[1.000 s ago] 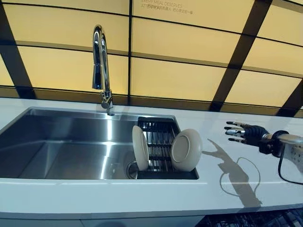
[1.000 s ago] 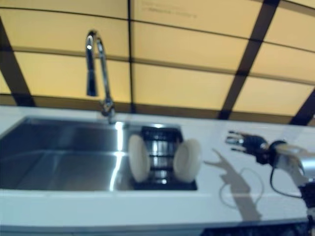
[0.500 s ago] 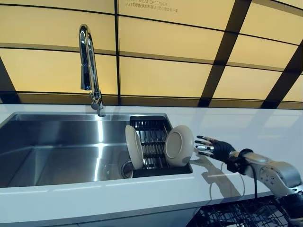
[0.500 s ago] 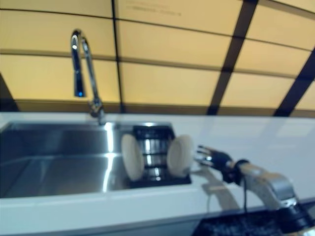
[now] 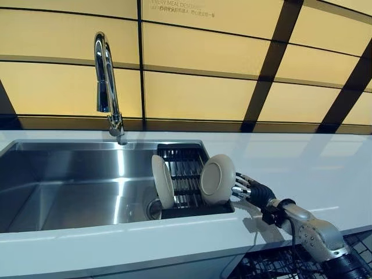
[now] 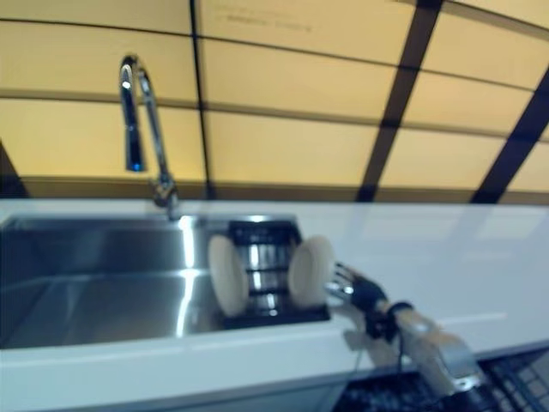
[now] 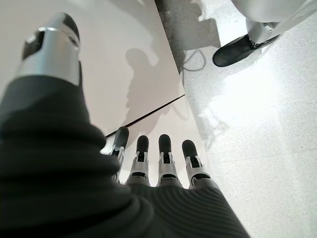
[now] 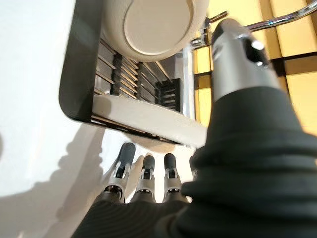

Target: Take plates into dishwasher

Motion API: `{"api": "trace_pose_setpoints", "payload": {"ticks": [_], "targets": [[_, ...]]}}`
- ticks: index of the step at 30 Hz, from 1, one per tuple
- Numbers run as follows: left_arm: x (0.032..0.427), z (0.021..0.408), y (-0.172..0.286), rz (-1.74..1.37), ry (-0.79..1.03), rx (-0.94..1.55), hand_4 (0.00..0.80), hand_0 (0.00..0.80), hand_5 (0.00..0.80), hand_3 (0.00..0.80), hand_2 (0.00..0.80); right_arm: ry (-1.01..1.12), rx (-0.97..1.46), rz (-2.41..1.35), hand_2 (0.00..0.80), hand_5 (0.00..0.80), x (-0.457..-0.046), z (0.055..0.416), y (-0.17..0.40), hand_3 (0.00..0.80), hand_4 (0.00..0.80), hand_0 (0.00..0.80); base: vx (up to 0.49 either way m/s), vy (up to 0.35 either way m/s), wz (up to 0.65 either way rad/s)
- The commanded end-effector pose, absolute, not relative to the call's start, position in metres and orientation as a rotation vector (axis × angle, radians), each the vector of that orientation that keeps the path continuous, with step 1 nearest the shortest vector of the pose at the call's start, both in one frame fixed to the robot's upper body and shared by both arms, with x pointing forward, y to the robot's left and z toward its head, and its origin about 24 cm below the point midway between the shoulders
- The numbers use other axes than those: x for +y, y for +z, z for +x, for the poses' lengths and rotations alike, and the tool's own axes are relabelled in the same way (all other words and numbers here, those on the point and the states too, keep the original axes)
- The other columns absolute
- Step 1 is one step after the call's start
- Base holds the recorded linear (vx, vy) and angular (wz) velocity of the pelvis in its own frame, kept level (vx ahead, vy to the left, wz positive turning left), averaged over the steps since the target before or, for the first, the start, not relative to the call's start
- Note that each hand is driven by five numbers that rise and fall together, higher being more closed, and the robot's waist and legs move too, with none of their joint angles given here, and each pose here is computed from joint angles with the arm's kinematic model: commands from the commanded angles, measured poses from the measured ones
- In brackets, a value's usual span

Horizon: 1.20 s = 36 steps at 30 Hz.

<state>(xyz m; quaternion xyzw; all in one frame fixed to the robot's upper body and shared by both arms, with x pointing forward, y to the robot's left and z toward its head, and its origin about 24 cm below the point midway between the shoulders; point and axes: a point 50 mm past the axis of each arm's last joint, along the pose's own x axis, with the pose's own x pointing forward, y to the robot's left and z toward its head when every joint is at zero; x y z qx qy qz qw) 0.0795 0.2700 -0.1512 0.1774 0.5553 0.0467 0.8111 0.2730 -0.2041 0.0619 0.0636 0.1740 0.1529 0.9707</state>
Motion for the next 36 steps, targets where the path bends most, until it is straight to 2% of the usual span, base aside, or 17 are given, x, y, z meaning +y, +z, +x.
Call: {"api": "trace_pose_setpoints", "payload": {"ticks": [1, 13, 26, 36], "targets": [[0.251, 0.127, -0.144, 0.369, 0.052, 1.039, 0.000, 0.000, 0.000, 0.000, 0.000, 0.387, 0.377, 0.130, 0.000, 0.000, -0.189, 0.268, 0.046, 0.000, 0.000, 0.000, 0.040, 0.002, 0.01], [0.243, 0.123, -0.148, 0.371, 0.018, 1.058, 0.000, 0.000, 0.000, 0.000, 0.000, 0.347, 0.426, 0.224, 0.000, 0.000, -0.193, 0.258, 0.003, 0.000, 0.000, 0.000, 0.026, 0.001, 0.03], [0.238, 0.122, -0.149, 0.370, 0.001, 1.066, 0.000, 0.000, 0.000, 0.000, 0.000, 0.366, 0.435, 0.269, 0.000, 0.000, -0.189, 0.254, -0.011, 0.000, 0.000, 0.000, 0.000, 0.000, 0.00], [0.238, 0.122, -0.149, 0.366, 0.013, 1.068, 0.000, 0.000, 0.000, 0.000, 0.000, 0.299, 0.428, 0.292, 0.000, 0.000, -0.194, 0.254, -0.015, 0.000, 0.000, 0.000, 0.000, 0.000, 0.00]]}}
